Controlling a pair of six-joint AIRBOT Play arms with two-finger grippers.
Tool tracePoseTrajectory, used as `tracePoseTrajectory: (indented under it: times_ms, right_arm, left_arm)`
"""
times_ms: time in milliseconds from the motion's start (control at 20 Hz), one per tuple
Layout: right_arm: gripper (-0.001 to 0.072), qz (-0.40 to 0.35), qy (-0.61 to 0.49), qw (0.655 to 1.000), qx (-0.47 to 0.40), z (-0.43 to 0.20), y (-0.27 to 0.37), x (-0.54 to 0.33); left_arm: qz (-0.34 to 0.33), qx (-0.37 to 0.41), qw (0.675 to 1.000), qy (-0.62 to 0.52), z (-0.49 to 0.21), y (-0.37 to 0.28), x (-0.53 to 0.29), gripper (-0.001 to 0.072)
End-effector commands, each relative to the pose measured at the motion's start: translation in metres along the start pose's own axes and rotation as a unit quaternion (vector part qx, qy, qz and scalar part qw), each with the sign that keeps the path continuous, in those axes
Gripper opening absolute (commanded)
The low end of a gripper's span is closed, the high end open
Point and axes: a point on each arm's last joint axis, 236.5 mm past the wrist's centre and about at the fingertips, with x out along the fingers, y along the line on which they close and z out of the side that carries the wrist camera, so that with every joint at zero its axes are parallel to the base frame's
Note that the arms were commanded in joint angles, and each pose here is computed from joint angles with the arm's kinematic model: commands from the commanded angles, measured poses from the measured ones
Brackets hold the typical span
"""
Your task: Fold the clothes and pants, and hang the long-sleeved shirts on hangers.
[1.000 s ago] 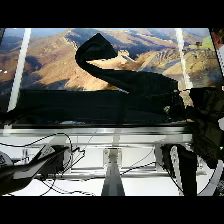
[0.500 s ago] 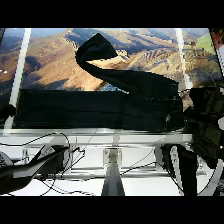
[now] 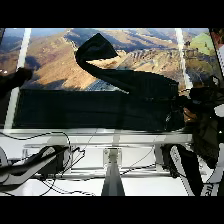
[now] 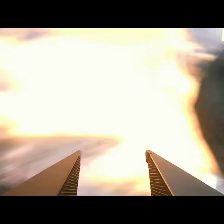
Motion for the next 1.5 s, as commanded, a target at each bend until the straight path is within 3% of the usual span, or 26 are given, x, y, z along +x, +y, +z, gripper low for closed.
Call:
tracePoseTrajectory:
  times_ms: [0,50,100,450,500,550,750,850,1150,1450]
  right_arm:
    - [0.0596,0.023,-0.011,1.000,-0.005,0.010,0.007,0.009]
    - [0.0596,0.022,-0.013,1.000,-0.006,0.010,0.007,0.009]
    - [0.0596,0.022,-0.012,1.000,-0.006,0.010,0.007,0.009]
    - [0.0595,0.022,-0.012,1.000,-0.005,0.010,0.007,0.009]
    - [0.0596,0.022,-0.012,1.000,-0.005,0.010,0.007,0.009]
    - [0.0596,0.022,-0.013,1.000,-0.005,0.010,0.007,0.009]
    - [0.0595,0.022,-0.013,1.000,-0.005,0.010,0.007,0.009]
    - [0.0595,0.022,-0.012,1.000,-0.005,0.010,0.007,0.009]
    - [0.0595,0.021,-0.014,1.000,-0.006,0.011,0.007,0.009]
    - [0.0595,0.020,-0.016,1.000,-0.006,0.012,0.006,0.009]
  left_arm:
    - [-0.086,0.039,0.995,0.036,-0.022,-0.110,0.061,0.0492]
    - [-0.104,0.054,0.991,0.061,-0.041,-0.134,0.079,0.0638]
    - [-0.117,0.066,0.988,0.083,-0.060,-0.154,0.097,0.0704]
    - [-0.110,0.046,0.985,0.122,-0.114,-0.183,0.172,0.0687]
    - [-0.104,0.045,0.987,0.114,-0.113,-0.180,0.178,0.0654]
    - [-0.097,0.043,0.989,0.105,-0.111,-0.176,0.183,0.0562]
    - [-0.085,0.041,0.993,0.077,-0.100,-0.170,0.190,0.0025]
    - [-0.092,0.058,0.992,0.057,-0.081,-0.178,0.186,0.0022]
    - [-0.115,0.262,0.958,0.011,-0.010,-0.221,0.086,0.0020]
    - [-0.167,0.331,0.905,0.210,-0.084,-0.227,-0.082,0.0021]
